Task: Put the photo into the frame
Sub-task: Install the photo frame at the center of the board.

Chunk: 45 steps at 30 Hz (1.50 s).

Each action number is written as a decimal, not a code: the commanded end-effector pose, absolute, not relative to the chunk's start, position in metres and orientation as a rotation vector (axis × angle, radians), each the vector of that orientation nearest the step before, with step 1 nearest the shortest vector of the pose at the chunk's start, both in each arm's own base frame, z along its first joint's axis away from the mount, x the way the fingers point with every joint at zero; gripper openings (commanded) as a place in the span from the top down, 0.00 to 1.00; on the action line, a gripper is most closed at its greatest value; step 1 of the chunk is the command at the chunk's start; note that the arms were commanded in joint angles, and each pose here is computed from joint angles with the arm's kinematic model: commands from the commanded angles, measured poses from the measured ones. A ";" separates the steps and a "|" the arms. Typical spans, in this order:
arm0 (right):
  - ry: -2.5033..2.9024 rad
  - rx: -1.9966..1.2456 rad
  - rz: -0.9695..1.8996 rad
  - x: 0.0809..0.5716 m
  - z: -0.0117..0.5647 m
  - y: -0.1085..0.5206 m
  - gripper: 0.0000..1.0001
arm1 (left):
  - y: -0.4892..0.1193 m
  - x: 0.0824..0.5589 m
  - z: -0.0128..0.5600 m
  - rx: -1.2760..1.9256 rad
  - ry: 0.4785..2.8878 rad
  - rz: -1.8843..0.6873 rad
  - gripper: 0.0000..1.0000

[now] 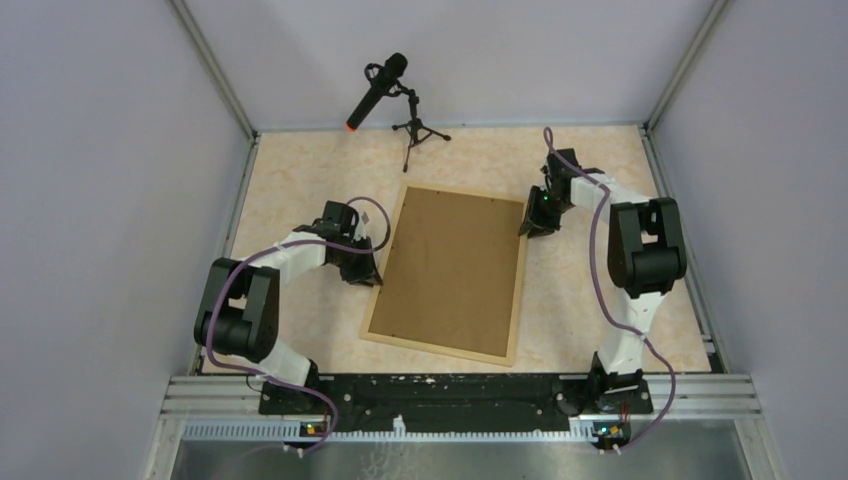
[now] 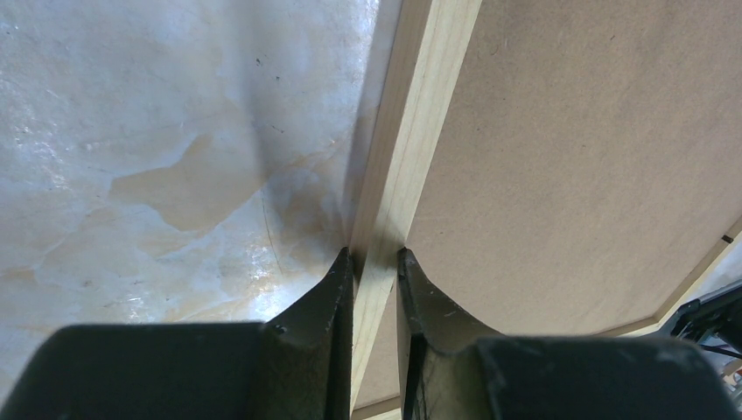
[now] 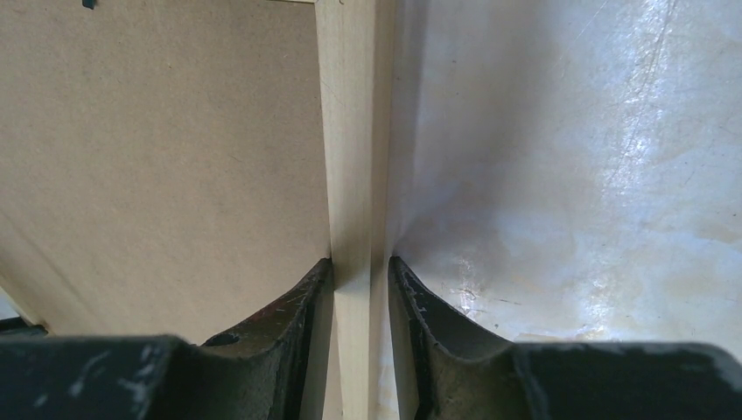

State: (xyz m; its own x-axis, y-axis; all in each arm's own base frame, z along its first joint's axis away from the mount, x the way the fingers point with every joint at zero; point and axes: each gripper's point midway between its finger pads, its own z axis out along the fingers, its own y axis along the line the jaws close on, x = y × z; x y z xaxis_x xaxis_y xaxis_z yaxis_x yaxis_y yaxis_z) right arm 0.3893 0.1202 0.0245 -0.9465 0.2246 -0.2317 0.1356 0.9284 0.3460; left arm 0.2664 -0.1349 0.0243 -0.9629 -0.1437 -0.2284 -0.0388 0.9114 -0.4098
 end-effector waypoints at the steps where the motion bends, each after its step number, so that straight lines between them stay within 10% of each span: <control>1: 2.862 0.264 0.413 0.379 0.016 0.114 0.71 | -0.110 0.249 0.005 -0.184 2.913 -0.409 1.00; 45: 2.836 0.282 0.428 0.401 0.012 0.107 0.70 | -0.111 0.249 0.006 -0.179 2.909 -0.414 1.00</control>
State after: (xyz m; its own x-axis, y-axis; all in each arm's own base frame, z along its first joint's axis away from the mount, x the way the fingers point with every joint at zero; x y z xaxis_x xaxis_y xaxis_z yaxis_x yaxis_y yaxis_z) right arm 0.3960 0.1142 0.0271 -0.9470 0.2388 -0.2148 0.1470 0.9169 0.3711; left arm 0.2664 -0.1350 0.0243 -0.9629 -0.1436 -0.2283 -0.0387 0.9112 -0.4101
